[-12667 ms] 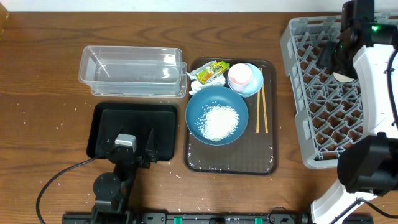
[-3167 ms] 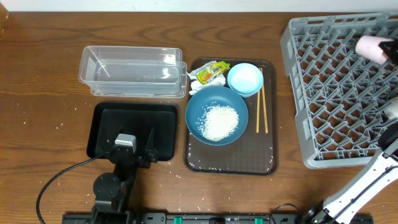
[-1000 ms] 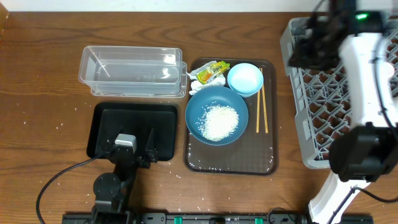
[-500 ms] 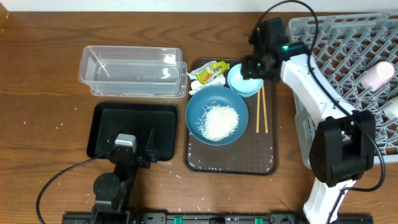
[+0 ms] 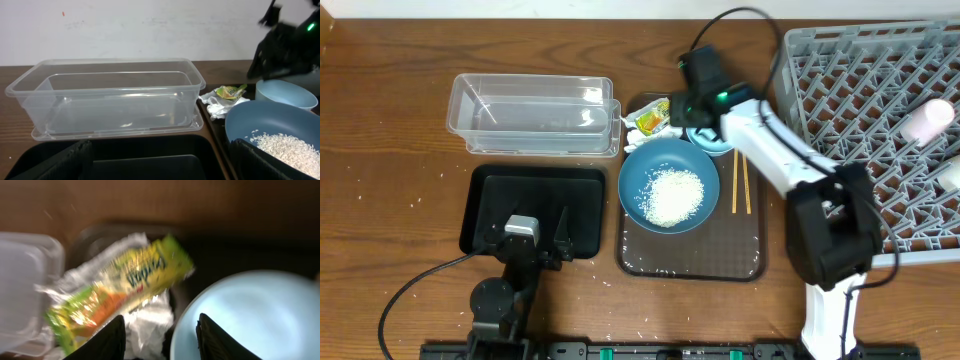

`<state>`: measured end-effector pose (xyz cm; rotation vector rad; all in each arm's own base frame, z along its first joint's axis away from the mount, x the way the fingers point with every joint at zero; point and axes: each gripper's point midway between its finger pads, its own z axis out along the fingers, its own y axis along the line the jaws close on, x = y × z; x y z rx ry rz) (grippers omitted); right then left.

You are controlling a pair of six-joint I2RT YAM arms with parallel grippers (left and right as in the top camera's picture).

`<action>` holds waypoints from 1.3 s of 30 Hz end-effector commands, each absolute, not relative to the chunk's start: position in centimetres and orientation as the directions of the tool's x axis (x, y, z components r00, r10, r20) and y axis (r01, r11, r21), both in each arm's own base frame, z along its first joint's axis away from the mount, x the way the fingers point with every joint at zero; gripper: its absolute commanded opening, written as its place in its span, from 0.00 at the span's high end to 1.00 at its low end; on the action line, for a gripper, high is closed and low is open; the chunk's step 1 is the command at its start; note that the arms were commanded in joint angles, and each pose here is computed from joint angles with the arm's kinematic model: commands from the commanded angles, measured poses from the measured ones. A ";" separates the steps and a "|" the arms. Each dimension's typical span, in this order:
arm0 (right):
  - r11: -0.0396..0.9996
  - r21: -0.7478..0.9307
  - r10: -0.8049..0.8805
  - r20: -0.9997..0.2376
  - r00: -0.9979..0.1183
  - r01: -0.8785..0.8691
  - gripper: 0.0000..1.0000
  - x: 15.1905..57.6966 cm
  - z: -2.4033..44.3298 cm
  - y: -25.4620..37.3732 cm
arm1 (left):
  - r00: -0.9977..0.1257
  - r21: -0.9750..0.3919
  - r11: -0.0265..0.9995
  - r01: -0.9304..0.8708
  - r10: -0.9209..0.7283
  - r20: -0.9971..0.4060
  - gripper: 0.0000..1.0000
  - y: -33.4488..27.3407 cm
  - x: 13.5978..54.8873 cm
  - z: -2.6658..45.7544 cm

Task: Sort waste into correct bins and load items into the dishwasher rack
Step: 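Reach the right gripper to the light-blue bowl and grasp it, then carry the light-blue bowl to the rack and set it upright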

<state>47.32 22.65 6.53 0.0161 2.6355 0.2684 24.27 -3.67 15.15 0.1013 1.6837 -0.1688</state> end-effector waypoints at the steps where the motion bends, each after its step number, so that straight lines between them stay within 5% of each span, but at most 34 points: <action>1: 0.993 0.092 0.108 -0.485 -0.868 0.072 0.55 46.9 5.3 21.7 | -0.169 -0.055 0.984 0.172 -0.025 -0.985 0.10 -3.8 24.2 13.5; 9: 0.997 0.022 0.080 -0.493 -0.866 0.079 0.56 46.4 4.8 21.4 | -0.169 -0.055 0.984 0.172 -0.025 -0.985 0.10 -3.8 24.2 13.5; 18: 0.997 0.016 0.072 -0.463 -0.884 0.073 0.77 46.0 3.2 21.5 | -0.169 -0.055 0.984 0.172 -0.025 -0.985 0.10 -3.8 24.2 13.5; 25: 0.996 -0.017 0.071 -0.453 -0.889 0.088 0.80 45.9 2.5 20.7 | -0.169 -0.055 0.984 0.172 -0.025 -0.985 0.10 -3.8 24.2 13.5; 31: 0.997 -0.008 0.068 -0.443 -0.894 0.080 0.97 45.7 2.4 21.0 | -0.169 -0.054 0.984 0.172 -0.025 -0.985 0.10 -3.8 24.2 13.5; 39: 0.996 0.063 0.083 -0.511 -0.856 0.059 0.99 47.9 8.6 21.0 | -0.169 -0.054 0.984 0.172 -0.025 -0.985 0.10 -3.8 24.2 13.5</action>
